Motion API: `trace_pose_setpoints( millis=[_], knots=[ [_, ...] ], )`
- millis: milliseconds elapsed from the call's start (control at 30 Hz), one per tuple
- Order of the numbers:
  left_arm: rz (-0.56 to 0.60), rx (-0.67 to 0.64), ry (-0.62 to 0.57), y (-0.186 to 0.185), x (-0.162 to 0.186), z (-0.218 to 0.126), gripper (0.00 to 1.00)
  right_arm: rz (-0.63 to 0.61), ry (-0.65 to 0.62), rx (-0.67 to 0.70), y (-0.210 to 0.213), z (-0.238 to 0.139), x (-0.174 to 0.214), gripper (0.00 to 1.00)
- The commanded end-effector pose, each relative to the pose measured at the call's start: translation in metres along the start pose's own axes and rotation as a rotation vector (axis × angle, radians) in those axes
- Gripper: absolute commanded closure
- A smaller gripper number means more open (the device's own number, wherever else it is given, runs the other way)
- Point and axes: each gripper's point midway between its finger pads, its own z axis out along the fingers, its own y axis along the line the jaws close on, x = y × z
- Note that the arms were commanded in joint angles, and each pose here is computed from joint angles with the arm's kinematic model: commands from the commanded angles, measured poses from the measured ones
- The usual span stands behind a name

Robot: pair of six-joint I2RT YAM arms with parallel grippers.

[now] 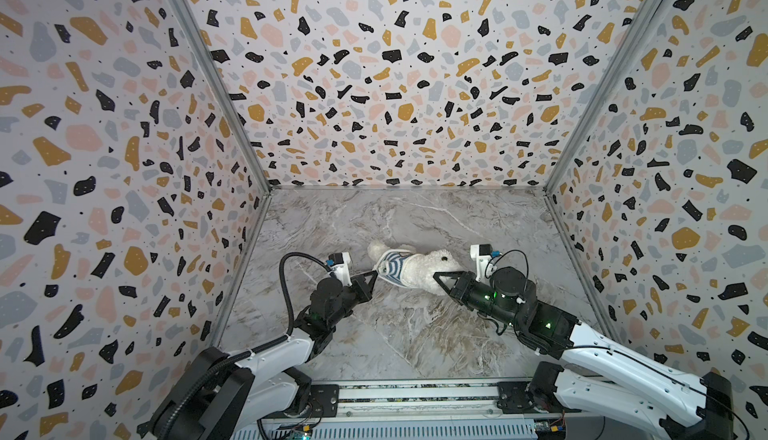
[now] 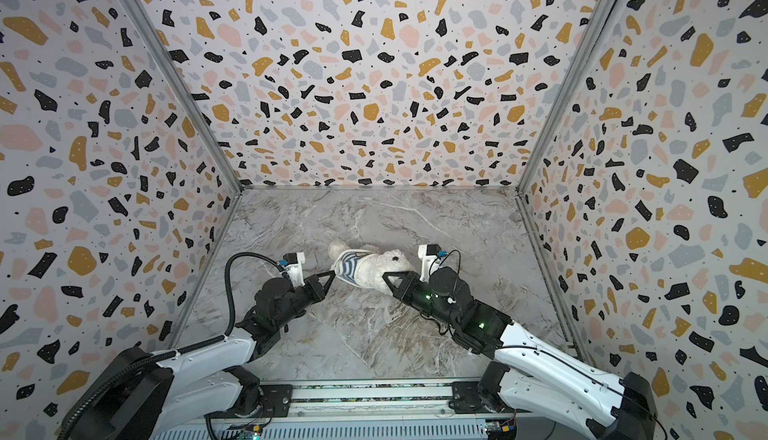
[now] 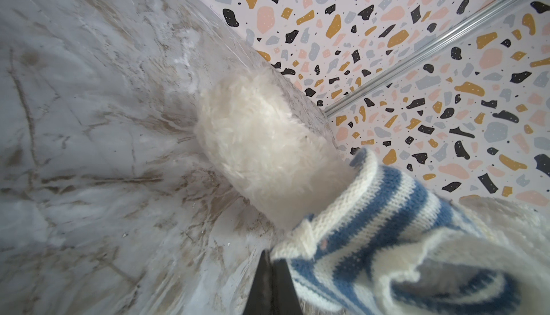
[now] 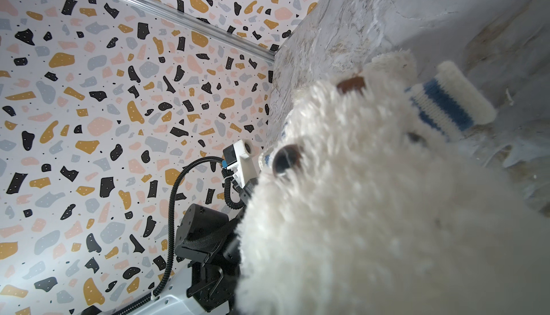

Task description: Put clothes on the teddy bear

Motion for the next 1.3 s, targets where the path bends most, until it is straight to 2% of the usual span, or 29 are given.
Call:
trace_pose_setpoints(
  millis=[0,167,267,400,500,633,733,933,1067,1267],
  knots=[
    [0.07,-0.014,0.019,-0.001,0.001,-0.004,1.0,0.001,-0.075,-0.046,0.01,-0.006,-0.016,0.94],
    [0.107,0.013,0.094,-0.01,0.019,-0.014,1.0,0.038,-0.065,0.006,-0.02,0.002,-0.012,0.69],
    [0.108,0.037,0.116,-0.016,0.023,-0.02,1.0,0.037,-0.056,0.03,-0.028,0.006,-0.01,0.58],
    [0.115,0.062,0.128,-0.025,0.022,-0.026,1.0,-0.006,-0.051,0.055,-0.033,0.01,-0.01,0.5],
    [0.134,0.074,0.139,-0.035,0.017,-0.03,1.0,-0.111,-0.024,0.086,-0.034,0.016,-0.009,0.45],
    [0.158,0.07,0.167,-0.046,0.012,-0.034,1.0,-0.354,0.104,0.12,-0.023,0.027,0.005,0.37],
    [0.164,0.071,0.182,-0.049,0.012,-0.035,1.0,-0.535,0.177,0.204,-0.028,0.031,0.018,0.36],
    [0.136,0.078,0.182,-0.052,0.011,-0.035,1.0,-0.772,0.171,0.345,-0.044,0.018,0.027,0.39],
    [0.137,0.091,0.156,-0.061,0.002,-0.039,1.0,-0.826,0.185,0.369,-0.05,0.012,0.032,0.4],
    [0.141,0.084,0.184,-0.059,0.005,-0.033,1.0,-0.863,0.254,0.457,-0.074,0.013,0.043,0.41]
  ],
)
